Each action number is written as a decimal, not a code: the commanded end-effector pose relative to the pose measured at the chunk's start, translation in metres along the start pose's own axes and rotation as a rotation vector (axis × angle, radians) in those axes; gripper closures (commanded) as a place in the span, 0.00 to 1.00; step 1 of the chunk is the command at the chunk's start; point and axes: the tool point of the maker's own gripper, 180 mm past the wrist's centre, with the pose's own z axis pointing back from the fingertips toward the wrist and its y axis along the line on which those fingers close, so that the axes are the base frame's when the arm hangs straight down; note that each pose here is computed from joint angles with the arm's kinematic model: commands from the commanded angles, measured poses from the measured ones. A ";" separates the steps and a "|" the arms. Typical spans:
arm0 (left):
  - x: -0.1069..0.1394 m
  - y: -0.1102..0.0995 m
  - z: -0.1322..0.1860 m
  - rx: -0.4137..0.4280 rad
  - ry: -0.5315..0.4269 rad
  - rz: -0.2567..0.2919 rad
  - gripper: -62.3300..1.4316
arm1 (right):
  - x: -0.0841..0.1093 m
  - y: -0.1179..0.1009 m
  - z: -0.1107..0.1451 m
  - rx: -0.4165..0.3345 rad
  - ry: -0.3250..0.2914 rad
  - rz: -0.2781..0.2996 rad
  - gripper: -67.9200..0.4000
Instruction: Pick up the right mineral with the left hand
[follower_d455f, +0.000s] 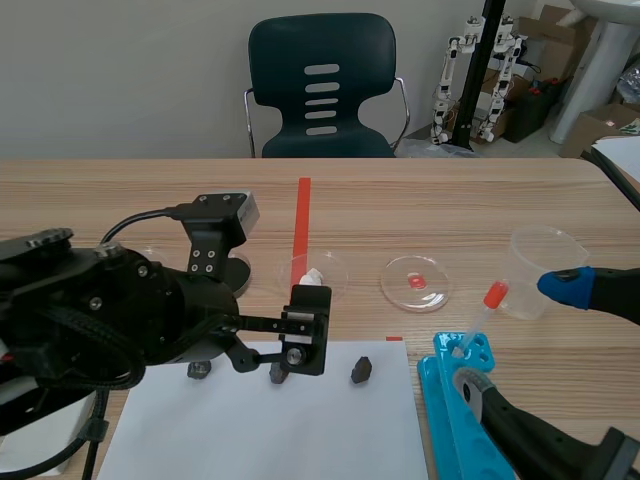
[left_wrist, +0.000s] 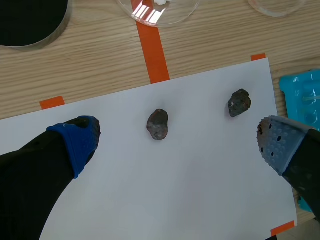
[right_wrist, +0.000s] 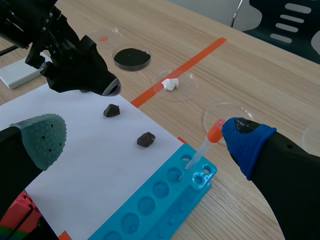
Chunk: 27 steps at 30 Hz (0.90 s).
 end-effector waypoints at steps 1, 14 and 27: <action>0.006 -0.016 -0.004 -0.035 0.005 -0.003 0.00 | 0.010 0.000 -0.002 0.000 -0.040 0.000 0.00; 0.007 -0.066 -0.039 0.030 0.128 -0.140 0.00 | 0.010 0.000 -0.002 0.000 -0.040 0.000 0.00; -0.006 -0.080 -0.062 0.151 0.217 -0.396 0.00 | 0.010 0.000 -0.002 0.000 -0.040 0.000 0.00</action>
